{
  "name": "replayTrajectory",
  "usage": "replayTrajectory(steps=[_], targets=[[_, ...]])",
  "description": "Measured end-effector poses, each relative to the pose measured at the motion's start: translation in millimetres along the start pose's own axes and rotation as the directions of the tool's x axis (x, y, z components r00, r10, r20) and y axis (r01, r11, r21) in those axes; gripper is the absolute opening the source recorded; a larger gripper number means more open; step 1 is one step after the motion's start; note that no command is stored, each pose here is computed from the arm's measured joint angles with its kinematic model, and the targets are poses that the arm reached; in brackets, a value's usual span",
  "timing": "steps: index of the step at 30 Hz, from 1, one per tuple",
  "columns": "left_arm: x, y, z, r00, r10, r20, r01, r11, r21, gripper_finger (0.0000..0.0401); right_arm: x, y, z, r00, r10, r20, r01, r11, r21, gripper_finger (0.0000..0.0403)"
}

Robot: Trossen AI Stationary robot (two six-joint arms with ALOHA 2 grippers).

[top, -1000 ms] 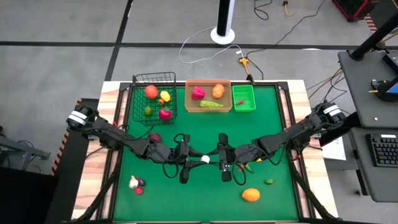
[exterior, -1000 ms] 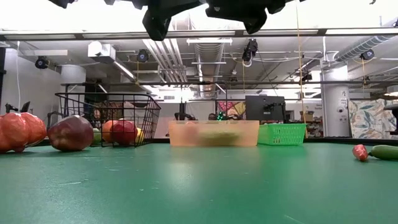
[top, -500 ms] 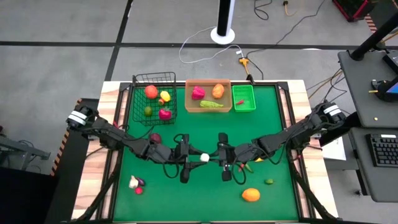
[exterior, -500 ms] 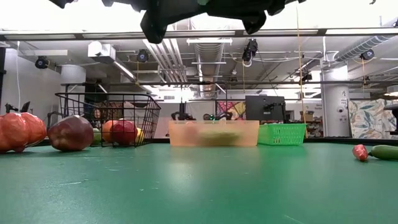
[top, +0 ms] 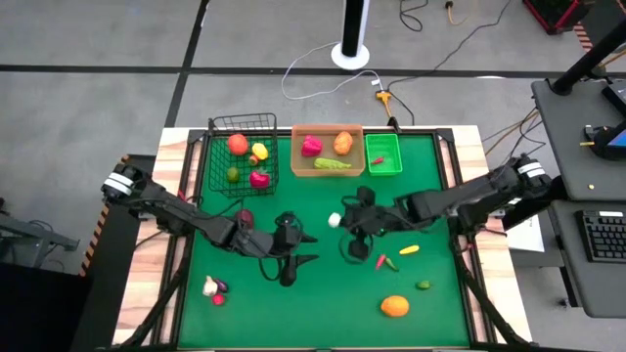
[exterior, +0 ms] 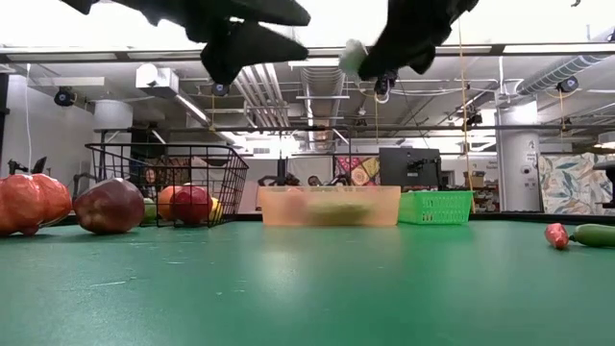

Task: Sort produce into baskets
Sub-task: Put the right white garlic into the green basket

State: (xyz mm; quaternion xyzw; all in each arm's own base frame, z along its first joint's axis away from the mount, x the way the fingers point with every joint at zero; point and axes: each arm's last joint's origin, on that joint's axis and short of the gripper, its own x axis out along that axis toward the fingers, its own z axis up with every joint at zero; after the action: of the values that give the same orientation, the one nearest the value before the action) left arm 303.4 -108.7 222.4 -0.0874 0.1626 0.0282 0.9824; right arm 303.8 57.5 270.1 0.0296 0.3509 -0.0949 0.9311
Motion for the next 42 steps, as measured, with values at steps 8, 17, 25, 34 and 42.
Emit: replayTrajectory(steps=[8,17,25,34,42], targets=[[-6,6,-9,0.99,0.047,-0.133,-0.053,0.998,-0.039,0.0191,-8,-51,16,0.97,-0.155,-0.188,0.168,0.984,0.057,0.0018],[-13,10,-14,0.974,0.08,-0.21,-0.092,0.995,-0.045,0.0191,0,-144,11,0.886,-0.285,-0.366,0.39,0.885,0.255,0.0018],[-14,10,-13,0.974,0.082,-0.212,-0.094,0.995,-0.044,0.0191,18,-229,-21,0.797,-0.241,-0.553,0.523,0.733,0.435,0.0018],[-14,10,-13,0.973,0.084,-0.216,-0.096,0.994,-0.045,0.0191,49,-281,-62,0.707,-0.143,-0.692,0.584,0.67,0.458,0.0018],[-14,10,-13,0.973,0.084,-0.215,-0.096,0.994,-0.047,0.0191,65,-284,-72,0.682,-0.131,-0.719,0.584,0.69,0.428,0.0023]])
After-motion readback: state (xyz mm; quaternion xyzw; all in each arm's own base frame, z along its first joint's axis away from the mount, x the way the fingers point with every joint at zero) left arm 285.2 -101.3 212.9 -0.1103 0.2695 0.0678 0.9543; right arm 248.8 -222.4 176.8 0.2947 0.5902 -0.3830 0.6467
